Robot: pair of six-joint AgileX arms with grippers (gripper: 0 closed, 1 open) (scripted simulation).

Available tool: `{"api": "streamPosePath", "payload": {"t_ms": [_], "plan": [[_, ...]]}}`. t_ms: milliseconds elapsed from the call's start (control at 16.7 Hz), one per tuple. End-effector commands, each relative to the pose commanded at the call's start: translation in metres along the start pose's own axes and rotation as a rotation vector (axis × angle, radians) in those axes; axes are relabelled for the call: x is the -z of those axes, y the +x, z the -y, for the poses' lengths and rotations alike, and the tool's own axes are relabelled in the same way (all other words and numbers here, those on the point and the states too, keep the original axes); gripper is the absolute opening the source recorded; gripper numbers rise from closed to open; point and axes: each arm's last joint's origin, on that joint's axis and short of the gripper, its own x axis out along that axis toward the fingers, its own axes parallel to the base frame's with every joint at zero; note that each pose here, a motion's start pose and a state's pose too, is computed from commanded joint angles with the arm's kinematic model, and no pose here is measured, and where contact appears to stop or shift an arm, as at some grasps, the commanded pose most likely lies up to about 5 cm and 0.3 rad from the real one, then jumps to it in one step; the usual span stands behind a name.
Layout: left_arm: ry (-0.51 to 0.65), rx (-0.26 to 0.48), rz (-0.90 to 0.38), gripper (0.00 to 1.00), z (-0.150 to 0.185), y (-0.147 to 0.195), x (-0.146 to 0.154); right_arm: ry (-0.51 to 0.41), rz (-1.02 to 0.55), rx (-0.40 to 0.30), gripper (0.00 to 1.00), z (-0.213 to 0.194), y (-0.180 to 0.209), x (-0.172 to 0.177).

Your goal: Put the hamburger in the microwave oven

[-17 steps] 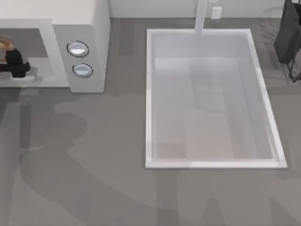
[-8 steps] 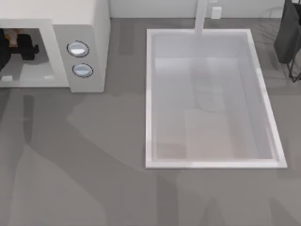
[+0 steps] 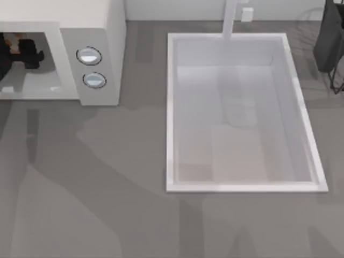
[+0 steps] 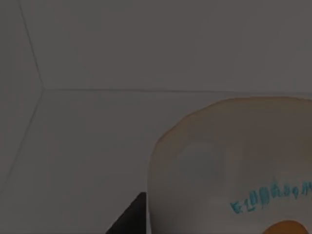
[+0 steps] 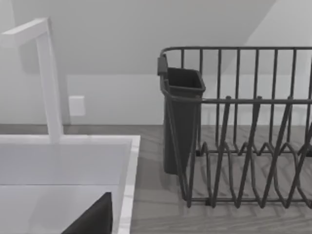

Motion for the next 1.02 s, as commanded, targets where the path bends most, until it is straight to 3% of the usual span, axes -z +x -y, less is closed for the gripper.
{"api": "streamPosePath", "payload": {"t_ms": [120,900,1020], "plan": [[0.0,0.0,0.0,0.0,0.0,0.0,0.0,0.0,0.0,0.0,1.0,0.0,0.0,0.0],[0.0,0.0,0.0,0.98,0.0,0.0,0.0,0.0,0.0,0.0,1.0,0.0,0.0,0.0],[0.0,0.0,0.0,1.0,0.0,0.0,0.0,0.0,0.0,0.0,1.0,0.0,0.0,0.0]]}}
